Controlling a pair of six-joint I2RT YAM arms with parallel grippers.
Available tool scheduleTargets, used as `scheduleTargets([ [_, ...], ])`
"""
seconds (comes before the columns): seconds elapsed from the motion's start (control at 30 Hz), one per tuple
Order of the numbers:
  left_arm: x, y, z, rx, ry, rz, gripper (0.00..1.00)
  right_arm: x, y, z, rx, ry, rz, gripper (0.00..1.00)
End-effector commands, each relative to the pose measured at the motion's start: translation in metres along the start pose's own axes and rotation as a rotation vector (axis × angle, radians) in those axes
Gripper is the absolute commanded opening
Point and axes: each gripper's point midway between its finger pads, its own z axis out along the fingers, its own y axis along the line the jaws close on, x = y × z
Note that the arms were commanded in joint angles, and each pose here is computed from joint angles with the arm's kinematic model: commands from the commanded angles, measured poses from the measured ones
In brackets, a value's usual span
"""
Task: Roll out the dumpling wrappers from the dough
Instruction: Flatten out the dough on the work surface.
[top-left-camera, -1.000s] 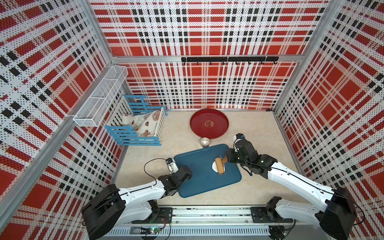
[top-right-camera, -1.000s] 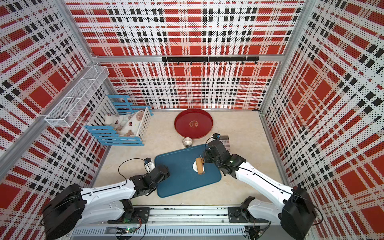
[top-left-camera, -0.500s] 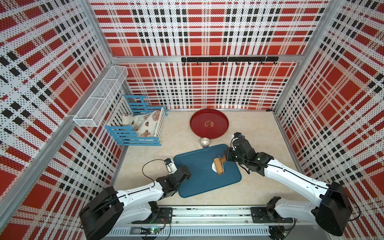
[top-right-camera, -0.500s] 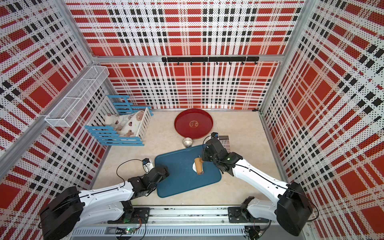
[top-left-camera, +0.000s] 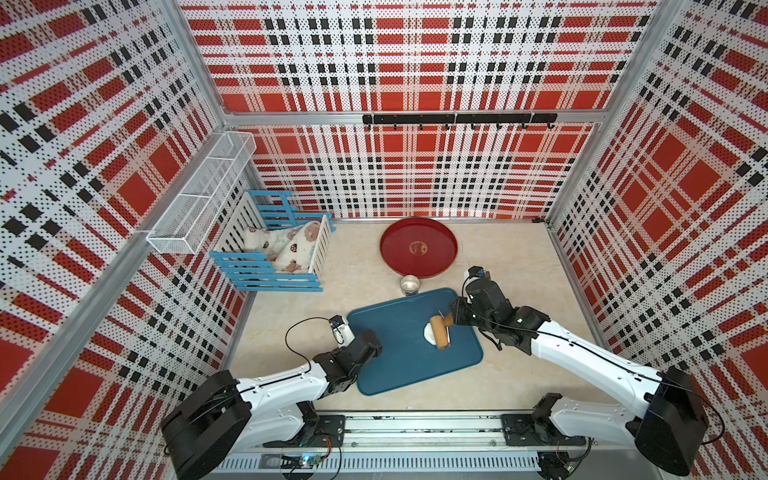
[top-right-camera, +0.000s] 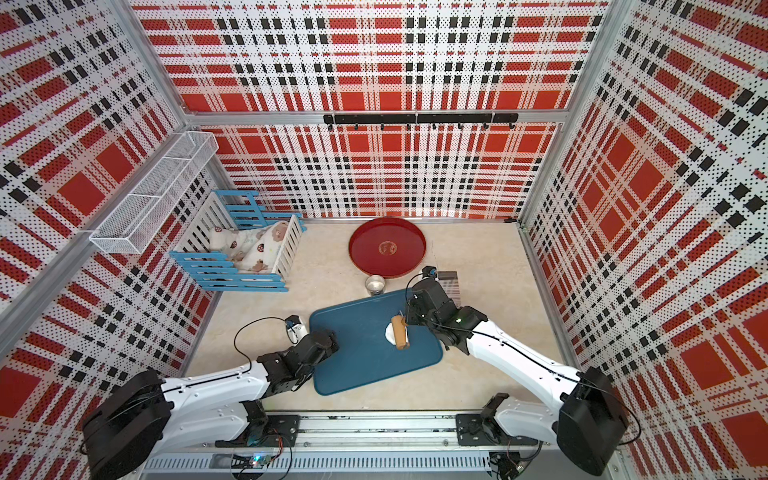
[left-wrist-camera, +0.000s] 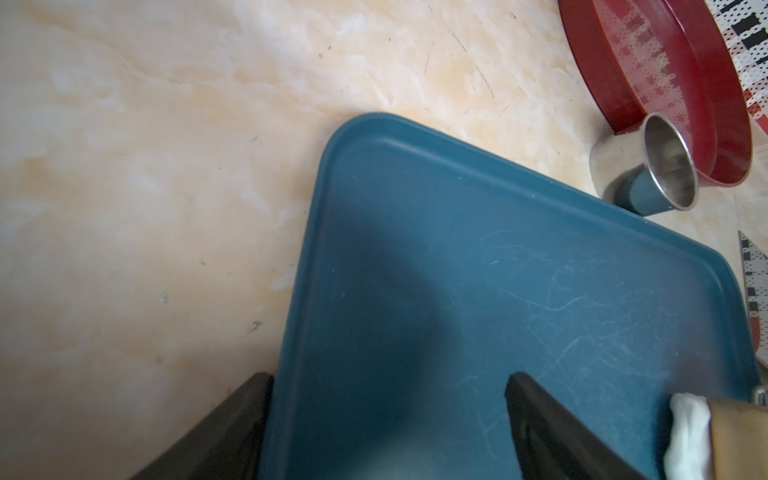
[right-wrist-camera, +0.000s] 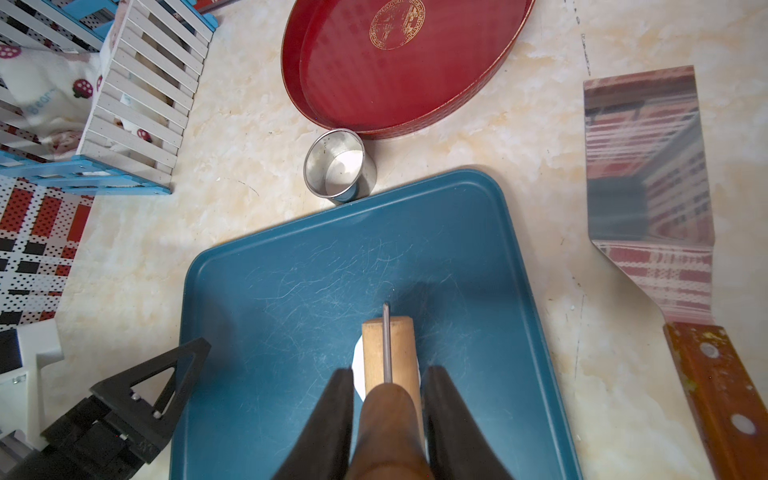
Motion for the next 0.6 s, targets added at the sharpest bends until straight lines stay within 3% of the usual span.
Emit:
scheduleTargets([
  [0.0, 0.004, -0.003, 0.001, 0.018, 0.022, -0.007, 0.91, 0.029, -0.04, 0.001, 0.149, 0.092, -0.068, 0.0],
  [0.33, 0.004, -0.001, 0.002, 0.018, 0.022, -0.01, 0.91, 0.03, -0.026, 0.003, 0.074, 0.111, -0.055, 0.0],
  [0.57, 0.004, 0.001, 0.002, 0.018, 0.023, -0.009, 0.91, 0.003, -0.017, -0.012, 0.048, 0.022, -0.028, 0.0],
])
